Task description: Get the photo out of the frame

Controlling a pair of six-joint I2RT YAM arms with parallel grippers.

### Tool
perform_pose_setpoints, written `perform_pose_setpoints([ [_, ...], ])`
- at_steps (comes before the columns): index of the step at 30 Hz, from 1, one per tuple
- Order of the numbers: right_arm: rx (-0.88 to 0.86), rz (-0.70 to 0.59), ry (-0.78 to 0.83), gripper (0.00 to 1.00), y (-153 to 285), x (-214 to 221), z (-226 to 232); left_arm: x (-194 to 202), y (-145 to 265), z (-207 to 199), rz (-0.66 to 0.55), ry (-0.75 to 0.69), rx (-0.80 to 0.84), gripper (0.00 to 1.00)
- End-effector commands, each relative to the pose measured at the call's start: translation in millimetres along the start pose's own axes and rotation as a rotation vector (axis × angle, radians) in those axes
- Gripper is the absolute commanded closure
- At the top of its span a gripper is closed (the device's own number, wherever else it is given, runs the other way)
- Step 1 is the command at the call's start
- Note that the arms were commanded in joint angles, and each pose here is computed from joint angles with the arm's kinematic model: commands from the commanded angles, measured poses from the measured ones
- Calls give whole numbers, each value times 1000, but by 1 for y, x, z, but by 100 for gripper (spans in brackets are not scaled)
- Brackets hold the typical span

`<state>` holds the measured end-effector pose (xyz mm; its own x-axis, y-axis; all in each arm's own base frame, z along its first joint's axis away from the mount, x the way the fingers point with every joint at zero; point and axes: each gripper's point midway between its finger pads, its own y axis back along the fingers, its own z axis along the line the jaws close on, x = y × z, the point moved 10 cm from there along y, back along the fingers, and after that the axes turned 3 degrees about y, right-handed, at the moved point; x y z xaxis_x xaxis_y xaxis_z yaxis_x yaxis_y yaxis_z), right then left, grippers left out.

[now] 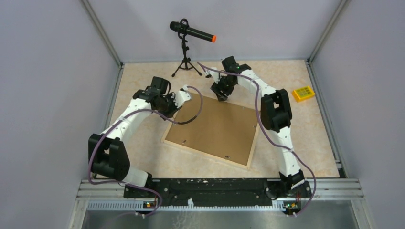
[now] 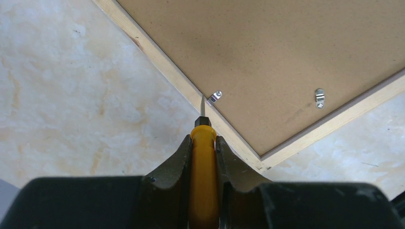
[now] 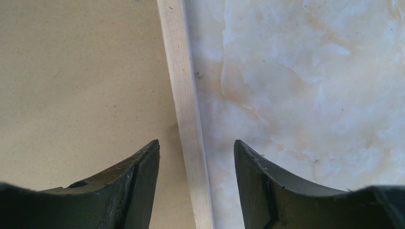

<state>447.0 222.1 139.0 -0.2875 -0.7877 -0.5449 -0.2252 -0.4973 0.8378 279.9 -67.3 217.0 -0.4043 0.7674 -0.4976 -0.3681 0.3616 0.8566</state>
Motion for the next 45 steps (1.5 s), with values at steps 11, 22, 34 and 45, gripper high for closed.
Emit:
perform_pose_setpoints([
  [11,69,68,-133,53,-20,22,-6,-5,-27,-2,84,-39,-40,100],
  [22,102,97,-130,59,-28,29,-11,6,-32,-9,191,-74,-48,100],
  [34,158,131,-150,80,-34,34,-15,18,-28,-38,291,-132,87,100],
  [45,197,164,-192,100,-40,41,-16,20,-32,-61,317,-108,252,100],
])
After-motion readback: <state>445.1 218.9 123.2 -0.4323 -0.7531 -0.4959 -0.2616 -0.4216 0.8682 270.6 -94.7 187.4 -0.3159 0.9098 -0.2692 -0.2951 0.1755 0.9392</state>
